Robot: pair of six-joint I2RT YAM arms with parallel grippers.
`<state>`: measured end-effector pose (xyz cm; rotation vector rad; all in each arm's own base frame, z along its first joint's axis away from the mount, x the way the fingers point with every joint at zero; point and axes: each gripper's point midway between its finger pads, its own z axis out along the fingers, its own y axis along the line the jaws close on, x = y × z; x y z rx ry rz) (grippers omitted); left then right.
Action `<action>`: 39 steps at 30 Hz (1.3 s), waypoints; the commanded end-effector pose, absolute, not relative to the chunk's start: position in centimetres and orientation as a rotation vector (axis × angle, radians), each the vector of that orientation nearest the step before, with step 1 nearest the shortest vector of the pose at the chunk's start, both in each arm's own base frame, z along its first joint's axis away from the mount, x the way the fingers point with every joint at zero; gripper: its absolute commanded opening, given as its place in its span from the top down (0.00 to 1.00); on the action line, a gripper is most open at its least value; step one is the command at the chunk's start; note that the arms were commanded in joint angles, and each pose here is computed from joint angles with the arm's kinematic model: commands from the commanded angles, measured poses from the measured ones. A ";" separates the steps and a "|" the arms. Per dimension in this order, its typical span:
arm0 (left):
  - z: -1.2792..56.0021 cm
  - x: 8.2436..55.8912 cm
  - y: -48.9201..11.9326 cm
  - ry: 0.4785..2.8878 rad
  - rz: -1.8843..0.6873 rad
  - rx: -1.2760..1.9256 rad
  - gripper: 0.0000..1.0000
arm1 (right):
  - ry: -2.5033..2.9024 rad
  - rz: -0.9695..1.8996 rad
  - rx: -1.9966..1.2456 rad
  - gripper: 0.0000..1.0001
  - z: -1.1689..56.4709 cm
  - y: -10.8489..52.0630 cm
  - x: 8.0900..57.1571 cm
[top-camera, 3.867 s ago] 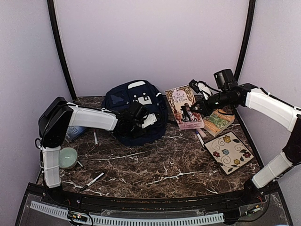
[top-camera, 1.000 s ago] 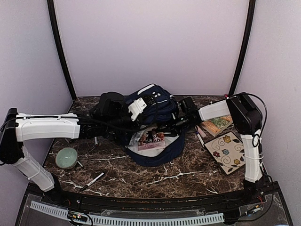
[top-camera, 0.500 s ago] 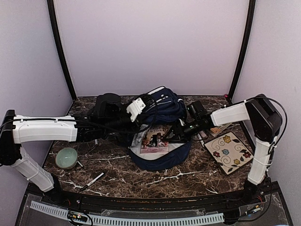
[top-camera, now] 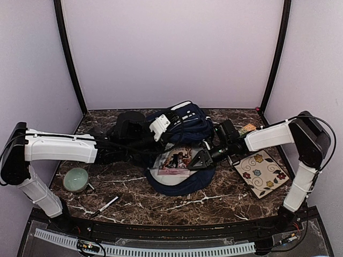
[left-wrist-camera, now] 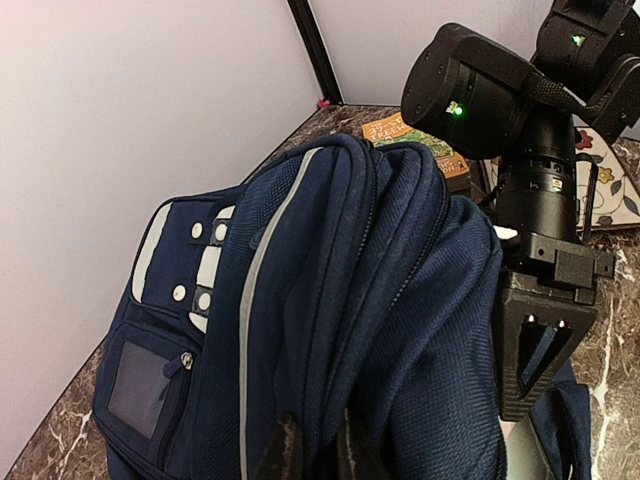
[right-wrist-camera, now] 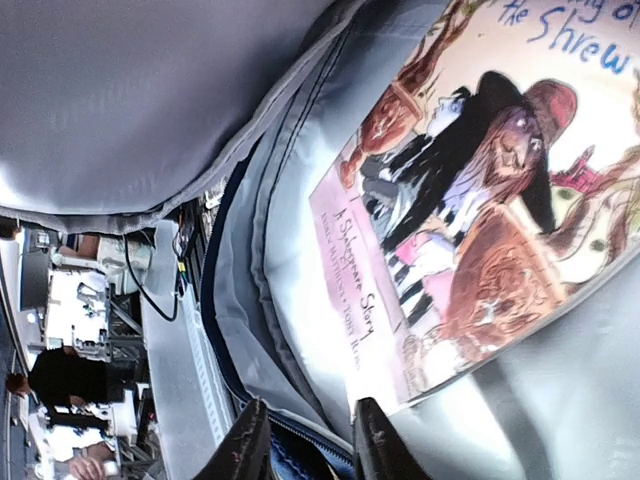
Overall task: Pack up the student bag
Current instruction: Place the book in the largest pocket of the bag, then adjust the book in the largest pocket of the bag.
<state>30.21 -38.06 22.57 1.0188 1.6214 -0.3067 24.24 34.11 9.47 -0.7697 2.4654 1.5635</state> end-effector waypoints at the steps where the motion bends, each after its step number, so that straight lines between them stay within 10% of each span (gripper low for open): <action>1: 26.9 31.3 -38.1 1.531 -0.340 0.870 1.00 | 2.474 1.515 -0.861 0.79 8.6 33.7 23.2; 19: 28.5 31.2 -37.8 1.510 -0.321 0.879 1.00 | 2.181 0.969 -1.757 0.80 7.8 32.8 15.5; 39: 28.4 30.4 -38.5 1.542 -0.434 0.942 1.00 | 1.668 0.343 -1.948 0.87 11.2 36.0 22.2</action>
